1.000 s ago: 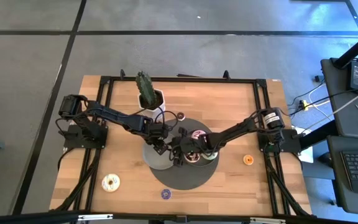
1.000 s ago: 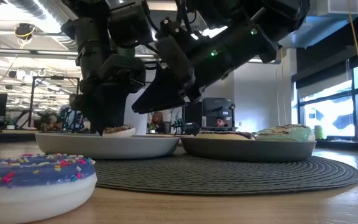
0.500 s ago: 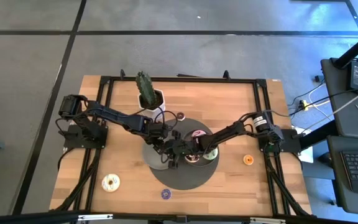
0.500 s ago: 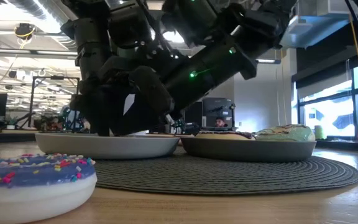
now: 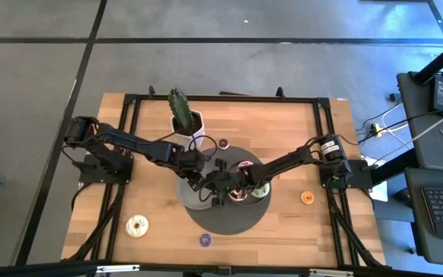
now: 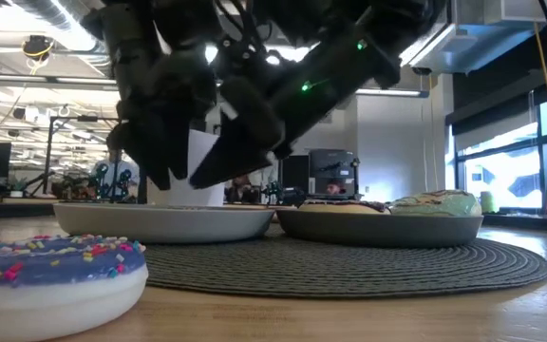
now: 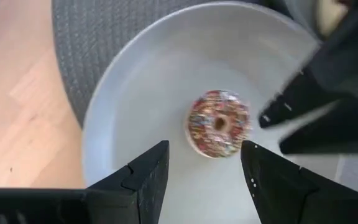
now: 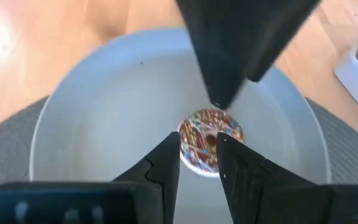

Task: Pick & Place donuts
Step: Put the small blue donut on the gray plate

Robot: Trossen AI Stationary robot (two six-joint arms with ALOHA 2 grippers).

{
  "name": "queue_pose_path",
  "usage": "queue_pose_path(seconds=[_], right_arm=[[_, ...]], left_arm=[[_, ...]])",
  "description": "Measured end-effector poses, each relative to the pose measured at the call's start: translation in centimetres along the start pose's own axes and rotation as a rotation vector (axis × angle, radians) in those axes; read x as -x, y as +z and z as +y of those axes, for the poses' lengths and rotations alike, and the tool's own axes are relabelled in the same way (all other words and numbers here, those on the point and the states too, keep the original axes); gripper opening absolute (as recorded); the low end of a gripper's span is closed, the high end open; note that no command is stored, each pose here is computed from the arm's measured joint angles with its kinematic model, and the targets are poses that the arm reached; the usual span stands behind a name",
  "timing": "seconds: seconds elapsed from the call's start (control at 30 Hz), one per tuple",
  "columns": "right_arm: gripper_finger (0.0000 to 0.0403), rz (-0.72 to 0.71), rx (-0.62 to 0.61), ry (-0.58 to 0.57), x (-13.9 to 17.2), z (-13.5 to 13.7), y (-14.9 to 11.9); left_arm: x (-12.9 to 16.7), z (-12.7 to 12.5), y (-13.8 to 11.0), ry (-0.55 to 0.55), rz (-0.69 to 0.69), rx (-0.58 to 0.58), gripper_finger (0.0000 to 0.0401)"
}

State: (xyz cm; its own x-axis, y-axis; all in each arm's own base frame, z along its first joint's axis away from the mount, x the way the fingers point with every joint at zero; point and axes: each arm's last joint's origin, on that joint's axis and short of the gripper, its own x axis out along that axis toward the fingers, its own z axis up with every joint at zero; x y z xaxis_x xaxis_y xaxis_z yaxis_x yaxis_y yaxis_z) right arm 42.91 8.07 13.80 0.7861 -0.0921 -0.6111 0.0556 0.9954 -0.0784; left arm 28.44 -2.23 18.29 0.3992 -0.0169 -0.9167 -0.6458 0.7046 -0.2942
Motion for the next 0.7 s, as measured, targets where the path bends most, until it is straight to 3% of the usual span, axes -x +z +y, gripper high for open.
queue_pose_path(seconds=[0.2,0.33,0.5,0.7], right_arm=[[0.0108,0.084,0.044,0.003,3.1,0.7,0.4],[0.0108,0.099,0.053,-0.025,6.2,1.0,-0.5],[0.0108,0.082,0.017,-0.102,10.9,0.0,-2.5],[0.0108,0.040,-0.079,-0.101,16.3,-1.0,-5.4]], left_arm=[[1.3,-1.6,-1.6,-0.006,-0.093,-0.087,0.0194],[2.0,-3.3,-3.0,-0.074,-0.137,-0.163,0.0194],[2.4,-5.1,-4.3,-0.169,-0.177,-0.272,0.0194],[2.9,-6.9,-5.1,-0.306,-0.221,-0.402,0.0195]])
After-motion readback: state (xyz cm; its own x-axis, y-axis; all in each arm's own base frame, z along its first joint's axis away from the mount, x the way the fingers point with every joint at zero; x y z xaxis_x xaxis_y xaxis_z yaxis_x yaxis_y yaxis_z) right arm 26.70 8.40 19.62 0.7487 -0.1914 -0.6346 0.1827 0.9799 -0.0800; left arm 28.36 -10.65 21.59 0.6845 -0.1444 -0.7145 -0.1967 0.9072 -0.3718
